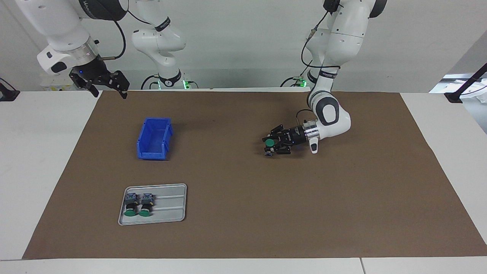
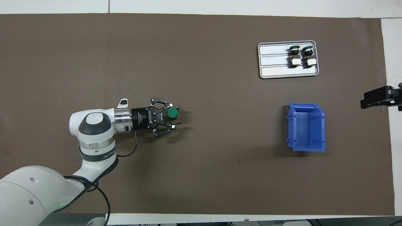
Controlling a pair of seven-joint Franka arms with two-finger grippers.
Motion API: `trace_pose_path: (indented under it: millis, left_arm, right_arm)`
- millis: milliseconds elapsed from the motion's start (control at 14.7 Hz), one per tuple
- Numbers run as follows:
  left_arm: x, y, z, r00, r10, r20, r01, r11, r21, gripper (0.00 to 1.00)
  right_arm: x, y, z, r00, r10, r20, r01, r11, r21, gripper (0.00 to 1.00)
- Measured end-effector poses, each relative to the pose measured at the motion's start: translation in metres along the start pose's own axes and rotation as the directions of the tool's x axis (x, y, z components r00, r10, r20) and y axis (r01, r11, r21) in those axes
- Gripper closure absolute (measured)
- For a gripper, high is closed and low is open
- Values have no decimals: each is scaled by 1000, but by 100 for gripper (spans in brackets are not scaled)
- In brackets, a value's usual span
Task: Place and press button with both arms
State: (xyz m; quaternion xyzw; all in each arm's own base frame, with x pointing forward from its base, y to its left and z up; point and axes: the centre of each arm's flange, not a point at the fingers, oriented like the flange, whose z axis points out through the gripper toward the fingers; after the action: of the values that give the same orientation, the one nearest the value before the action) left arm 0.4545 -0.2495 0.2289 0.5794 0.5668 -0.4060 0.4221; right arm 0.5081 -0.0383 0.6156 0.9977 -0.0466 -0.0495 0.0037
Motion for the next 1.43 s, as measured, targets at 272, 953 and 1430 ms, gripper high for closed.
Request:
trace_pose_path:
  millis: [272,953,1430]
  left_arm:
    - [-3,1,-1,1000,10,-2,-10,1000,4,0]
    - [-13,4,-5,999,38,-38,-37,999,27,0]
    - [-40,29,-14,996,18,-90,-13,999,52,0]
  right_arm:
    - [0,0,0,1000,0,0,0,1000,0,2]
    - [0,0,0,1000,0,0,0,1000,0,2]
    - [0,0,0,1000,0,0,0,1000,0,2]
